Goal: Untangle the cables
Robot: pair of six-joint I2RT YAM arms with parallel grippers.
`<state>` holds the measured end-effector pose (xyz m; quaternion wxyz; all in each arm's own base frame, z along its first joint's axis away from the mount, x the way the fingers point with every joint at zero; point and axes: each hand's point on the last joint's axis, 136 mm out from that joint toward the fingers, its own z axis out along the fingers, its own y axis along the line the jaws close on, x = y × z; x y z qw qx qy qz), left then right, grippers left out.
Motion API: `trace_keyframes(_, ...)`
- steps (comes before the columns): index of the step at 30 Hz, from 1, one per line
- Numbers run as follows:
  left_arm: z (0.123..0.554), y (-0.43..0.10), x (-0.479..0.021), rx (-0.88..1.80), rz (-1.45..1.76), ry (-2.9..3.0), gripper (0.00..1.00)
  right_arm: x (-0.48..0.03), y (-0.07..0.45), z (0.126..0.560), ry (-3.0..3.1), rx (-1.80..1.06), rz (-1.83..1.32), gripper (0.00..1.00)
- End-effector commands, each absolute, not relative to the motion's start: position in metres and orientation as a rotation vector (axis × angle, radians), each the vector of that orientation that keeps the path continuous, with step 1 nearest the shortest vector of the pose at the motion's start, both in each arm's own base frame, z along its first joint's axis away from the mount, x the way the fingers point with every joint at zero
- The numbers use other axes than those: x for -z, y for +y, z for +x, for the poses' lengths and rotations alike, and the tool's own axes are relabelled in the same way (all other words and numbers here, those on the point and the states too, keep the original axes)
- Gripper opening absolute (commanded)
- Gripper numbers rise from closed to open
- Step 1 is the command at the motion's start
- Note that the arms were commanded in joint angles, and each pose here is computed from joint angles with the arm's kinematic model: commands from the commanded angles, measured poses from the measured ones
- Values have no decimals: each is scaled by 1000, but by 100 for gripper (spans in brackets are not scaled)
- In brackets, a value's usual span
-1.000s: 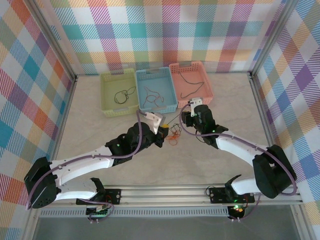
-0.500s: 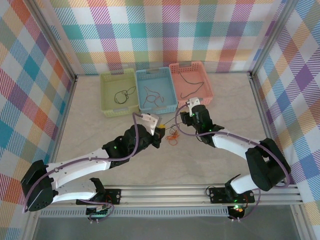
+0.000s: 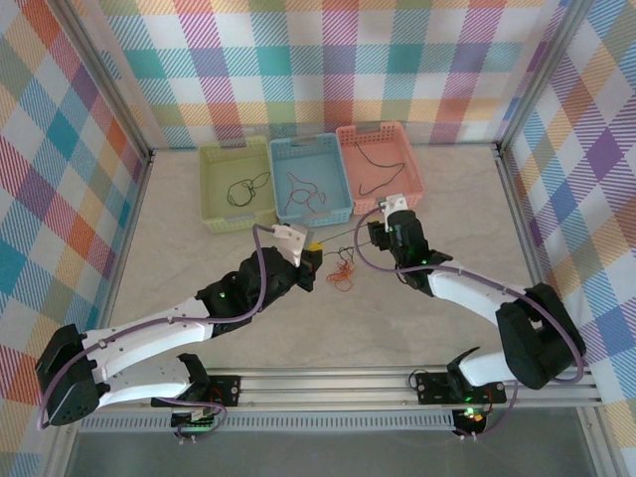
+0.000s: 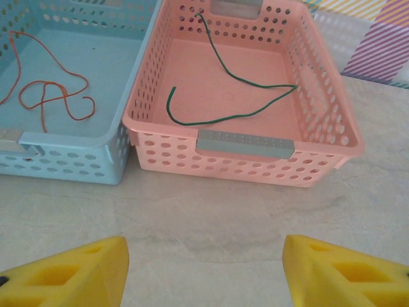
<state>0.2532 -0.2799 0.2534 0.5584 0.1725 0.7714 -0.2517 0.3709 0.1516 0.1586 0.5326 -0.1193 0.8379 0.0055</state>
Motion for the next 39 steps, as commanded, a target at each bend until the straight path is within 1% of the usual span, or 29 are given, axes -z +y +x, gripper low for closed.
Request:
trace_keyframes(1, 259, -256, -267, 510, 287, 1780, 0, -155, 140, 365, 2016, 24, -302, 65)
trace_keyframes(5, 263, -241, -269, 455, 226, 1770, 0, -157, 131, 366, 2005, 101, -312, 65)
trace_keyframes(11, 263, -237, -272, 448, 222, 1765, 0, -162, 122, 367, 1978, 193, -332, 66)
trace_keyframes(18, 263, -236, -271, 452, 220, 1766, 0, -162, 122, 366, 1964, 188, -334, 67)
trace_keyframes(23, 265, -241, -267, 460, 234, 1781, 0, -167, 132, 360, 1944, 93, -350, 67)
trace_keyframes(28, 266, -243, -264, 455, 241, 1791, 0, -173, 133, 357, 1922, 67, -347, 67)
trace_keyframes(39, 275, -223, -260, 340, 162, 1807, 0, -180, 118, 357, 1901, 168, -314, 66)
